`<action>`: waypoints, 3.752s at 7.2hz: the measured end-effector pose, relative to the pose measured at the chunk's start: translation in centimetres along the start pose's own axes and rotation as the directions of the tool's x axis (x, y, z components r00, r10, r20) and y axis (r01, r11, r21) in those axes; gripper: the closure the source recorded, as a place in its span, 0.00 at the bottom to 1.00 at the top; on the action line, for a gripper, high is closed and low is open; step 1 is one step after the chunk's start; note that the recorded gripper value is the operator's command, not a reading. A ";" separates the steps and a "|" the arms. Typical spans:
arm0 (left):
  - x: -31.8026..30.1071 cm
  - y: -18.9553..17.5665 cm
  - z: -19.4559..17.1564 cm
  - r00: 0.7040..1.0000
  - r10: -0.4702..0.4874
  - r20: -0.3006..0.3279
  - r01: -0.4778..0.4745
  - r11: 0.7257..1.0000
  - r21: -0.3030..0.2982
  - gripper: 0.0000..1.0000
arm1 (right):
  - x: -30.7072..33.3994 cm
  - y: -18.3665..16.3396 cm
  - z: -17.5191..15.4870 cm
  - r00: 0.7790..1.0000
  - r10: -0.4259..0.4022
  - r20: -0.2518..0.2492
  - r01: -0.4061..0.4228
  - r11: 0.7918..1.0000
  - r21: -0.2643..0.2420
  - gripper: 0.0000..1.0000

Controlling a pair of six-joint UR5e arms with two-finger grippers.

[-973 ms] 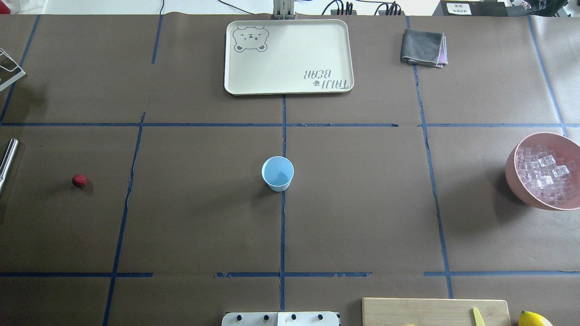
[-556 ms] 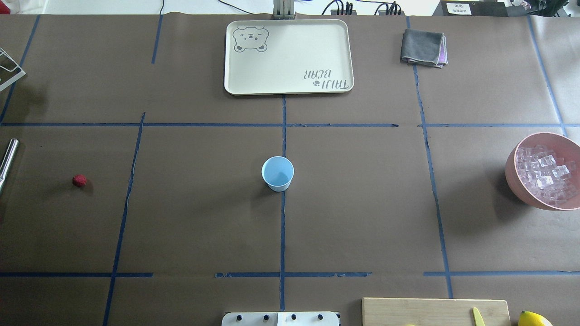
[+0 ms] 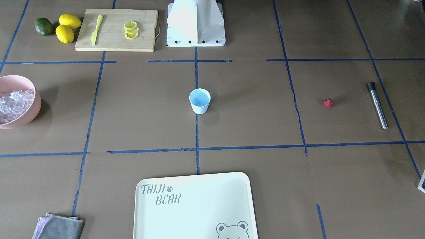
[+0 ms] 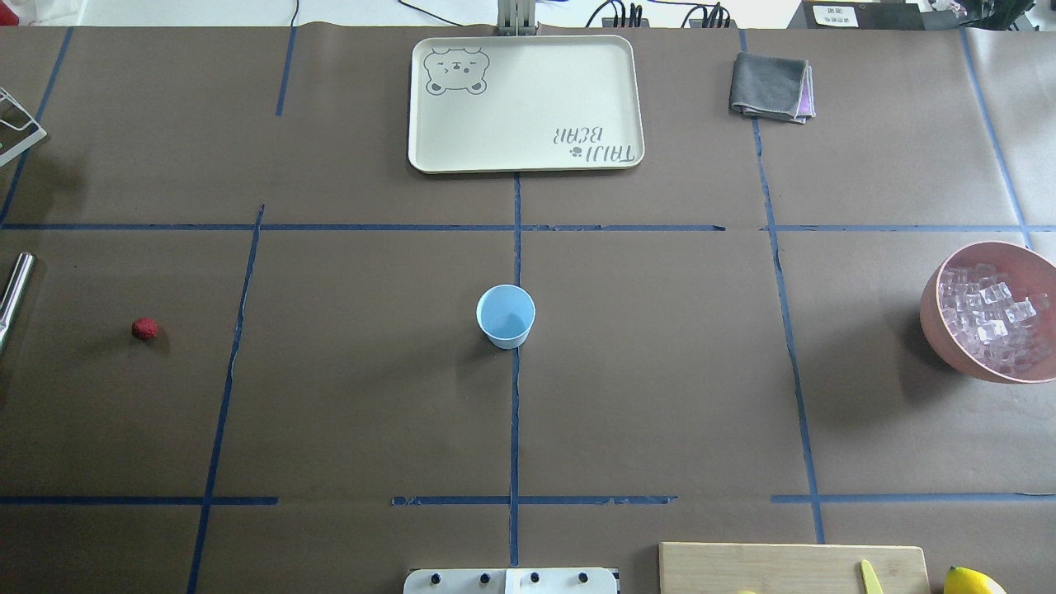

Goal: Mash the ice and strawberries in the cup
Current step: 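Move the right gripper over the pink bowl of ice cubes, then lower the right gripper into the bowl and grasp an ice cube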

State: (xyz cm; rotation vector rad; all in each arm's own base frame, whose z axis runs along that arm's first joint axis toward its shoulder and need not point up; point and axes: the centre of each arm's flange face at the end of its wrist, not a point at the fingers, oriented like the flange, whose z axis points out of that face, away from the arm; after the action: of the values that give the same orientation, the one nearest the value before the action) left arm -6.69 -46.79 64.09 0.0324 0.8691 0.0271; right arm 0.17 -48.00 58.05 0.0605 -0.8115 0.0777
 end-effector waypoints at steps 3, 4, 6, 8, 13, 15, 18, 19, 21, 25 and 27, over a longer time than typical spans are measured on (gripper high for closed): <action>0.1 0.2 0.0 1.000 0.001 -0.001 -0.001 1.000 0.001 0.00 | -2.7 2.4 3.2 1.000 -0.006 -0.001 0.006 0.999 0.035 0.24; 0.1 0.2 0.0 1.000 0.001 -0.001 -0.001 1.000 0.001 0.00 | -3.6 2.7 4.2 1.000 -0.022 -0.012 0.023 0.999 0.028 0.26; 0.1 0.2 -0.1 1.000 0.002 -0.001 -0.002 1.000 0.002 0.00 | -4.8 3.2 5.7 0.998 -0.052 -0.024 0.052 0.999 0.006 0.26; 0.1 0.2 -0.2 1.000 0.002 -0.001 -0.002 1.000 0.004 0.00 | -5.6 3.9 7.1 0.997 -0.072 -0.033 0.071 0.997 -0.025 0.27; 0.2 0.2 -0.7 1.000 0.001 -0.004 -0.001 1.000 0.014 0.00 | -4.7 5.5 8.8 0.995 -0.075 -0.060 0.071 0.995 -0.068 0.34; 0.2 0.2 -0.8 1.000 0.002 -0.007 -0.002 1.000 0.016 0.00 | -4.7 5.7 9.5 0.995 -0.078 -0.064 0.072 0.994 -0.083 0.34; 0.4 0.2 -0.9 1.000 0.005 -0.008 -0.004 1.000 0.018 0.00 | -4.5 5.9 10.4 0.994 -0.081 -0.069 0.073 0.992 -0.102 0.35; 0.4 0.2 -0.9 1.000 0.005 -0.008 -0.005 1.000 0.019 0.00 | -4.5 5.8 10.7 0.994 -0.081 -0.071 0.073 0.992 -0.106 0.37; 0.4 0.2 -0.9 1.000 0.005 -0.009 -0.005 1.000 0.019 0.00 | -4.5 5.6 11.2 0.994 -0.085 -0.071 0.077 0.991 -0.110 0.52; 0.6 0.1 -1.1 1.000 0.008 -0.009 -0.007 1.000 0.022 0.00 | -4.8 5.6 11.0 0.994 -0.091 -0.066 0.084 0.991 -0.105 1.00; 1.1 0.2 -1.5 1.000 0.010 -0.009 -0.010 1.000 0.029 0.00 | -5.3 6.9 8.7 0.994 -0.099 -0.051 0.095 0.992 -0.085 1.00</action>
State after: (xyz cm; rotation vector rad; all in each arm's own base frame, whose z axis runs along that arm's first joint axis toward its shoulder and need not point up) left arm -7.13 -46.49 62.33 0.0633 0.8783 0.0240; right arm -10.38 -42.06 60.41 0.0199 -0.7550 -0.0460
